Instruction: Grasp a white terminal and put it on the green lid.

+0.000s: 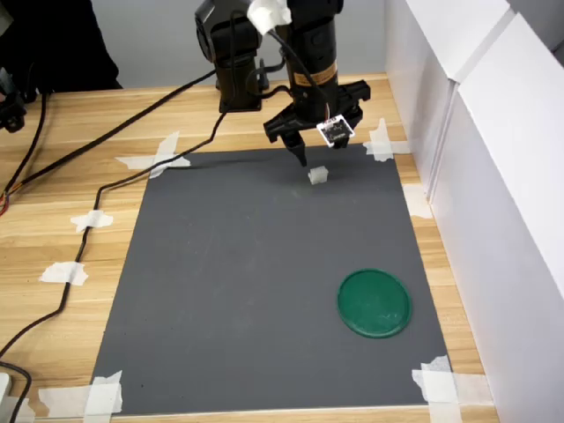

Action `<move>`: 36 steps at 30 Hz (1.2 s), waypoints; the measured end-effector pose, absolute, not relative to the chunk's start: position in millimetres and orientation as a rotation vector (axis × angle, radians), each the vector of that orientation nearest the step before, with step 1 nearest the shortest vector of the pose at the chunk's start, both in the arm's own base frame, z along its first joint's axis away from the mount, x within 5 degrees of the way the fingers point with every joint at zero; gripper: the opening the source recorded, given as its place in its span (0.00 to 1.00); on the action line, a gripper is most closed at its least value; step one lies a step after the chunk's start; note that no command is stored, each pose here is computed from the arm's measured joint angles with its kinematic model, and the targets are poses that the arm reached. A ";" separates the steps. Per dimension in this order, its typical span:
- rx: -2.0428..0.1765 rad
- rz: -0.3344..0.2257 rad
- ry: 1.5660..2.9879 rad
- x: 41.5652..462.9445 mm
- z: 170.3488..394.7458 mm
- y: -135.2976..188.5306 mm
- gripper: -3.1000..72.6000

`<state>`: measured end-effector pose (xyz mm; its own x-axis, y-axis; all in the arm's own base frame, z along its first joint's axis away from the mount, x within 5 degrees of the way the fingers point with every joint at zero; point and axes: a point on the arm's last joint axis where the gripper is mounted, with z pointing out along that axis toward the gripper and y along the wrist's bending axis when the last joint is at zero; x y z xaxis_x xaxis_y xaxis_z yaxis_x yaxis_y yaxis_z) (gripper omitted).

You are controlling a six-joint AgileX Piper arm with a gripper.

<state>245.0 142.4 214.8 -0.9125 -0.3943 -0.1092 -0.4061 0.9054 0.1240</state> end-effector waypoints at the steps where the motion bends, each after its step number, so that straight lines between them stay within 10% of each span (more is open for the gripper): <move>1: -0.626 0.220 2.985 245.4 212.5 142.6 0.99; 18: -0.628 0.190 2.982 248.6 193.1 142.2 0.96; 36: -0.627 0.180 2.999 253.1 181.0 144.4 0.61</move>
